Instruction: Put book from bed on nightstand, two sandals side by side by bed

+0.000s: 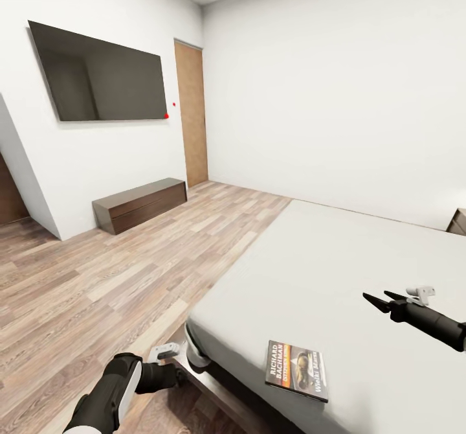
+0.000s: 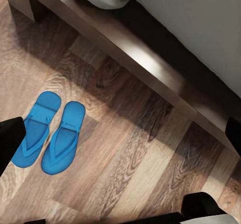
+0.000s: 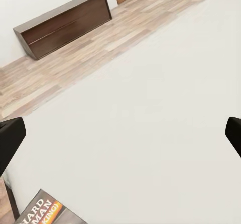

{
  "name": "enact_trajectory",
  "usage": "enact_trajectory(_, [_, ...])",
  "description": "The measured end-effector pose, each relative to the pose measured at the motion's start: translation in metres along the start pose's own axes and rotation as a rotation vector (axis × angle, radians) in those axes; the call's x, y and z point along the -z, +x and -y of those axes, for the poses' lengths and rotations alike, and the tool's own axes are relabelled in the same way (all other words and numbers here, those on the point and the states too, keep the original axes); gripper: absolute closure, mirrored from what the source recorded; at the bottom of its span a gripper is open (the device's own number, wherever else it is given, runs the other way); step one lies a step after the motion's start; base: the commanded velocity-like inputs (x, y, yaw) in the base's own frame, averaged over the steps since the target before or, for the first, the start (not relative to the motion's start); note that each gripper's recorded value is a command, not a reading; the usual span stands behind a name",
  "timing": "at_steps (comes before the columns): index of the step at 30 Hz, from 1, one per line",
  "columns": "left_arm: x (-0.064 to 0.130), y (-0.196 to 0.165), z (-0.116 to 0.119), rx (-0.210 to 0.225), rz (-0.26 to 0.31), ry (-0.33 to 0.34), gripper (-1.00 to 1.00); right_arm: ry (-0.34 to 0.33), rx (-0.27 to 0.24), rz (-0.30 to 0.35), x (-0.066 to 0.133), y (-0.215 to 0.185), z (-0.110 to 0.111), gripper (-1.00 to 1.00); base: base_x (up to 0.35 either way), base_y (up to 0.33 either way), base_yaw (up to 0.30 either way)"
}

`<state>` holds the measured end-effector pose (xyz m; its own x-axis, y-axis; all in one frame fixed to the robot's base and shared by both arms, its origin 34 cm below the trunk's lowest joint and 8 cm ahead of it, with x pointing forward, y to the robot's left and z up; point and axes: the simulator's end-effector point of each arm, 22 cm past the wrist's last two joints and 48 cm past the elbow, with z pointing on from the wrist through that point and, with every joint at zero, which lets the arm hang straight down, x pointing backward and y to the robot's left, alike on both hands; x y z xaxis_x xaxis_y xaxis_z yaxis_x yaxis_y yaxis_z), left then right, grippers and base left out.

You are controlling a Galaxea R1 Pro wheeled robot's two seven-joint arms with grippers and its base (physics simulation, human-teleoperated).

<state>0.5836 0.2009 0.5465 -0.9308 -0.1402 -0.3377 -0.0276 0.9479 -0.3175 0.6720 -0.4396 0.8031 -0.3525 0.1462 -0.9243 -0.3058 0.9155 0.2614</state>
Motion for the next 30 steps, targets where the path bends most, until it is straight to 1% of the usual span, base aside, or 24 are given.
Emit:
enact_trajectory(4, [0.0, 0.0, -0.0002, -0.001, 0.0, -0.001, -1.0, 0.0, 0.0, -0.001, 0.0, 0.0001, -0.0001, -1.0, 0.025, 0.006, 0.0])
enact_trajectory(11, [0.0001, 0.0, -0.0001, -0.001, 0.0, -0.001, -1.0, 0.0, 0.001, 0.0, 0.0001, 0.0, -0.0001, -1.0, 0.13, 0.0, 0.0])
enact_trajectory(30, [0.0001, -0.0001, -0.0006, -0.001, 0.0, -0.002, -1.0, -0.001, -0.001, 0.001, 0.0002, -0.0003, -0.0001, -1.0, 0.006, 0.0, 0.0])
